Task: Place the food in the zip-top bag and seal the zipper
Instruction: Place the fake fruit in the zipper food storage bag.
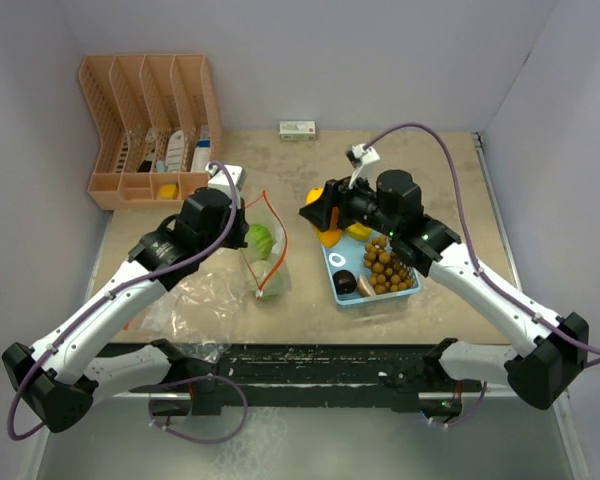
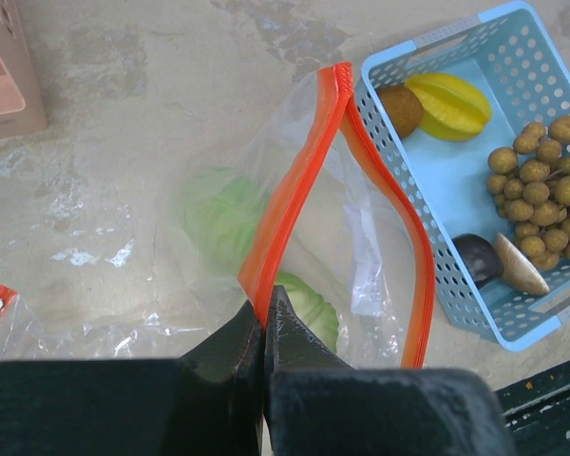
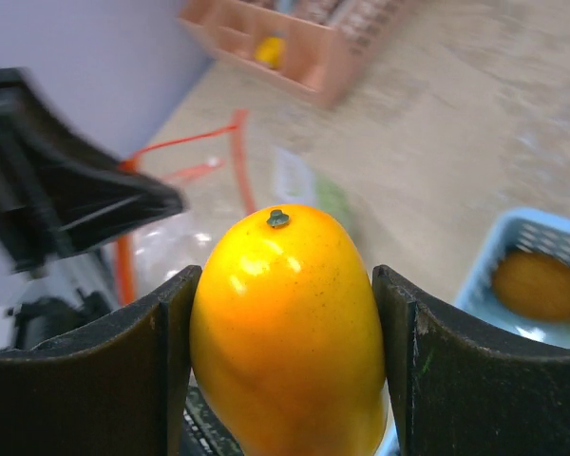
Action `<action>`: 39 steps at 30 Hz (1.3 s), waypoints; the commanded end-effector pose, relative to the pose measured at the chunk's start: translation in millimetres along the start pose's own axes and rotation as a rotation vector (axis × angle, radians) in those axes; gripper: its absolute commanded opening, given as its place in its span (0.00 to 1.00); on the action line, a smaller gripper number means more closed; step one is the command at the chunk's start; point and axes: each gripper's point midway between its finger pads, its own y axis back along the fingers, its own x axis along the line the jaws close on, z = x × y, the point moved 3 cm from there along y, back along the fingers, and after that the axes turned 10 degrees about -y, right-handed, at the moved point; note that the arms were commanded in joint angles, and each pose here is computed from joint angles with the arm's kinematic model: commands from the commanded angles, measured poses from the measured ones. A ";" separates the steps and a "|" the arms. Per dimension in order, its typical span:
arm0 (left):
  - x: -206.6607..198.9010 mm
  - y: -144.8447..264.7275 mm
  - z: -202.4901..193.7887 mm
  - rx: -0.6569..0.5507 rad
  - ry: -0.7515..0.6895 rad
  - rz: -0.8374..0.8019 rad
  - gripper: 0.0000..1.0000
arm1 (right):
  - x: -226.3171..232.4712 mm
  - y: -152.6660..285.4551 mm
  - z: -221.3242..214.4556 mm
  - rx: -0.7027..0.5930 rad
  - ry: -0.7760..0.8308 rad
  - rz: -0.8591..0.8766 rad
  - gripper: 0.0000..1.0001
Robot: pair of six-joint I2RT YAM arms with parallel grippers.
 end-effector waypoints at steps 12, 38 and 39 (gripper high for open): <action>-2.8 -1.2 13.3 -0.061 0.038 -0.011 0.00 | 101.3 -37.7 -10.7 -0.097 -0.097 0.402 0.52; -2.4 21.1 33.0 -0.135 0.117 -0.024 0.00 | 65.2 -89.2 -68.2 -0.330 -0.253 -0.057 0.61; -2.8 21.2 33.0 -0.136 0.118 -0.026 0.00 | 67.4 -90.8 -69.1 -0.321 -0.249 -0.053 0.65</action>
